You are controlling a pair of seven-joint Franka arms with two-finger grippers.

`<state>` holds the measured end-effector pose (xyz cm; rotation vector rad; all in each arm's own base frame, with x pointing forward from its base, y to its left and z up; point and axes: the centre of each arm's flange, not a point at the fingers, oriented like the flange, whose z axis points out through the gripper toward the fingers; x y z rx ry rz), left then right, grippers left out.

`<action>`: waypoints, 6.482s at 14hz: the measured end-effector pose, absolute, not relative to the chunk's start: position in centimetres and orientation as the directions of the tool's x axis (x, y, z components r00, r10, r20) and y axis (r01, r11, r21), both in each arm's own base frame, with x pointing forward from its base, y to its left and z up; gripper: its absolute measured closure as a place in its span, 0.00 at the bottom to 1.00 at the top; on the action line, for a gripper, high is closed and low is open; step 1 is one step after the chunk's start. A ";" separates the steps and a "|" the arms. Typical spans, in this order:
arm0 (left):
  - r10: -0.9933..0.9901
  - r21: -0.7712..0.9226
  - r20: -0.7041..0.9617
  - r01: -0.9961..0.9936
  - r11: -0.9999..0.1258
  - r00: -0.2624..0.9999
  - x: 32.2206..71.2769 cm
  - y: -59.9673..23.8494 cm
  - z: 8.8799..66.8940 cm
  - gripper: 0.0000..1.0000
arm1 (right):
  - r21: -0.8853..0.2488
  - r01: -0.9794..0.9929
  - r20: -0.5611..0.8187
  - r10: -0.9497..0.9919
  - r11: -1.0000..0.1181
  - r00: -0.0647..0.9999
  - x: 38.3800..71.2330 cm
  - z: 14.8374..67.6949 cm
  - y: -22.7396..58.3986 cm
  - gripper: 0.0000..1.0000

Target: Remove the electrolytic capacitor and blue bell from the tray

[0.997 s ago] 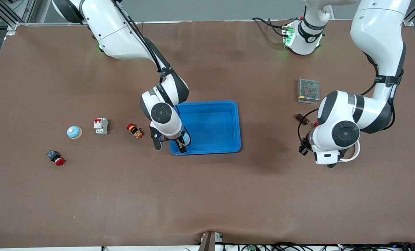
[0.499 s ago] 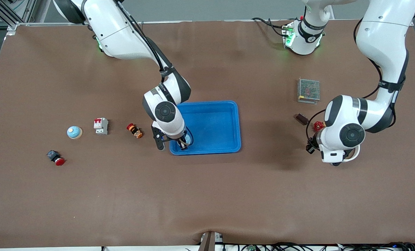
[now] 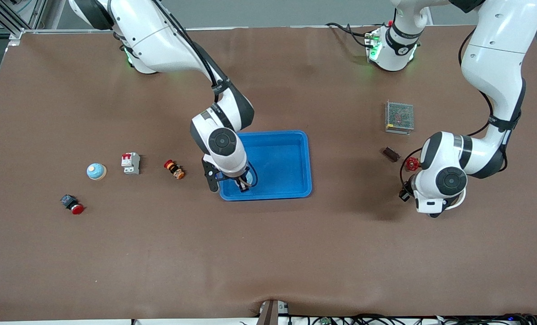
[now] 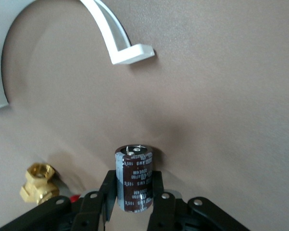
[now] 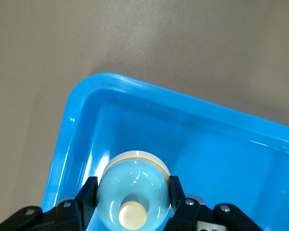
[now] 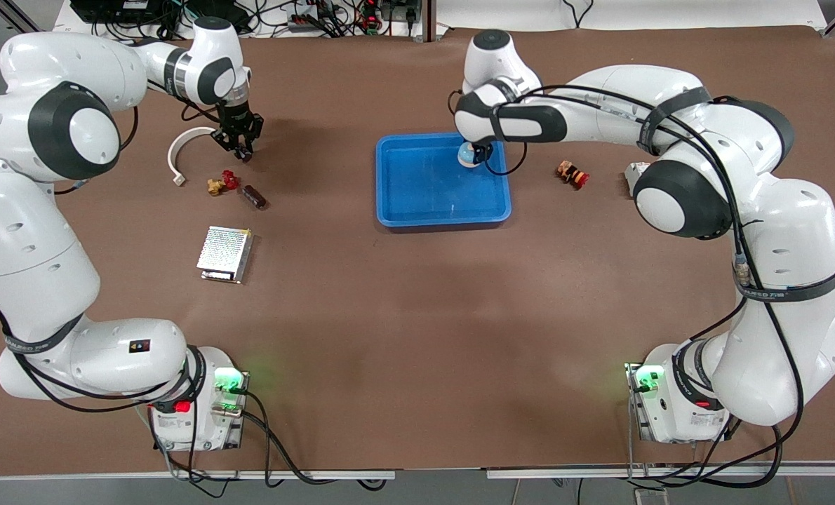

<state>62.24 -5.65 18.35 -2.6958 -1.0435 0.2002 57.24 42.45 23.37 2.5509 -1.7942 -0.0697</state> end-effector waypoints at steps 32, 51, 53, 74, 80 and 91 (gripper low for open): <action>0.570 -0.206 0.016 0.560 -0.802 0.822 68.1 -6.1 36.4 0.00 | 0.028 -0.358 0.013 -0.358 -0.933 0.934 56.6 21.8 10.7 0.36; 0.300 -0.105 0.015 0.300 -0.948 0.954 63.4 -4.0 53.1 0.00 | 0.024 -0.328 0.028 -0.328 -0.944 0.944 53.8 18.8 9.5 0.36; 0.270 -0.106 0.020 0.271 -0.957 0.963 62.1 -5.0 54.8 0.00 | 0.024 -0.328 0.029 -0.327 -0.944 0.944 53.8 18.8 9.5 0.36; -0.057 -0.073 -0.014 -0.058 -0.996 0.998 53.4 -0.8 63.9 0.00 | 0.091 -0.218 -0.158 -0.230 -0.972 0.960 60.9 38.8 8.5 0.00; -0.063 -0.073 -0.012 -0.064 -0.995 0.998 53.4 -1.1 64.0 0.00 | 0.056 -0.116 -0.130 -0.123 -0.992 0.984 63.1 51.7 4.2 0.00; -0.061 -0.074 -0.010 -0.062 -0.995 0.998 53.3 -1.0 64.1 0.00 | 0.028 -0.102 -0.019 -0.103 -0.994 0.994 56.7 67.9 -5.8 0.00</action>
